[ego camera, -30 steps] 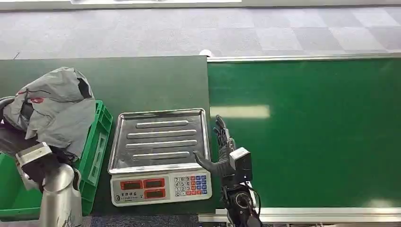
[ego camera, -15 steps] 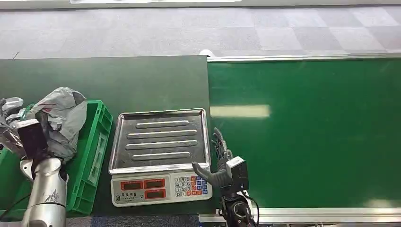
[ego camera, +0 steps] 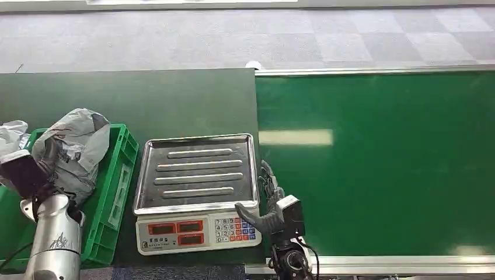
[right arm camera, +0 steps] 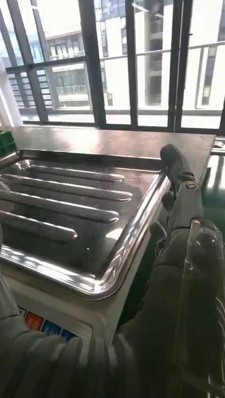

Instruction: Moved the parcel from conveyor to table for the left to box.

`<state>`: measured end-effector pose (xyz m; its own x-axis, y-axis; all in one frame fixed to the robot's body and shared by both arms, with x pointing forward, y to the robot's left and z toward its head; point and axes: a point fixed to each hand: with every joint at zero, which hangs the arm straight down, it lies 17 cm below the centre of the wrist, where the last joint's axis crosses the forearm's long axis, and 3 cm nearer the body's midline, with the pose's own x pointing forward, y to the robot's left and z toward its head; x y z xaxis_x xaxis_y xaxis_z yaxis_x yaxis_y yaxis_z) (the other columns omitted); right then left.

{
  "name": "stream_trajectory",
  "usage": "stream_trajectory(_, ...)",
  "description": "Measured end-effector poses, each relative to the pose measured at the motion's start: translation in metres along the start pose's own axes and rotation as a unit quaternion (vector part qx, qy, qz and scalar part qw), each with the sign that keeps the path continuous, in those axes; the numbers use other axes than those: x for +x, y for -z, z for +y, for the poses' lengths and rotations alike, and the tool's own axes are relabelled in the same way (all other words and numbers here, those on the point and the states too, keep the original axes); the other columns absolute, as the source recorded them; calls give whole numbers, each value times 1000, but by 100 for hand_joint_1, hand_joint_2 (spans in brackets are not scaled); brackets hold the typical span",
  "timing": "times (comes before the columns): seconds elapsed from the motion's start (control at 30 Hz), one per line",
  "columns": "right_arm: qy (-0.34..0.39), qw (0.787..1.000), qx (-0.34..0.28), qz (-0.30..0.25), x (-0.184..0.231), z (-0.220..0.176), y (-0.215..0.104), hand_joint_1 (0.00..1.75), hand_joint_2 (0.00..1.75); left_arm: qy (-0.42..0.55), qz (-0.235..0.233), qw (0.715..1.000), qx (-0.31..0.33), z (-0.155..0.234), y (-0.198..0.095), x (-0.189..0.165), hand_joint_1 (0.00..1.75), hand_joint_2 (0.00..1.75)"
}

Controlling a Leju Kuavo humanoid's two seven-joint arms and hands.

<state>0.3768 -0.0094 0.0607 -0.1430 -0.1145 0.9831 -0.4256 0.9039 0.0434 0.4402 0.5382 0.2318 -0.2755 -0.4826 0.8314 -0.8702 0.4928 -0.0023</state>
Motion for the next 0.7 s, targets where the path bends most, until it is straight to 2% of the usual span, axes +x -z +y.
stream_trajectory(0.17,-1,1000,3,2,-1,2,-1,0,175,-36,-33,998,26,19,0,33,0,175)
stream_trajectory(0.37,-6,1000,7,7,-3,2,1,0,175,-79,-144,985,55,38,-4,132,0,175)
stream_trajectory(0.5,-7,1000,8,8,-3,2,2,0,175,-114,-205,971,45,39,-22,192,0,175)
stream_trajectory(0.7,-11,1000,6,10,-5,1,0,0,175,-166,-255,952,17,41,-57,251,0,175)
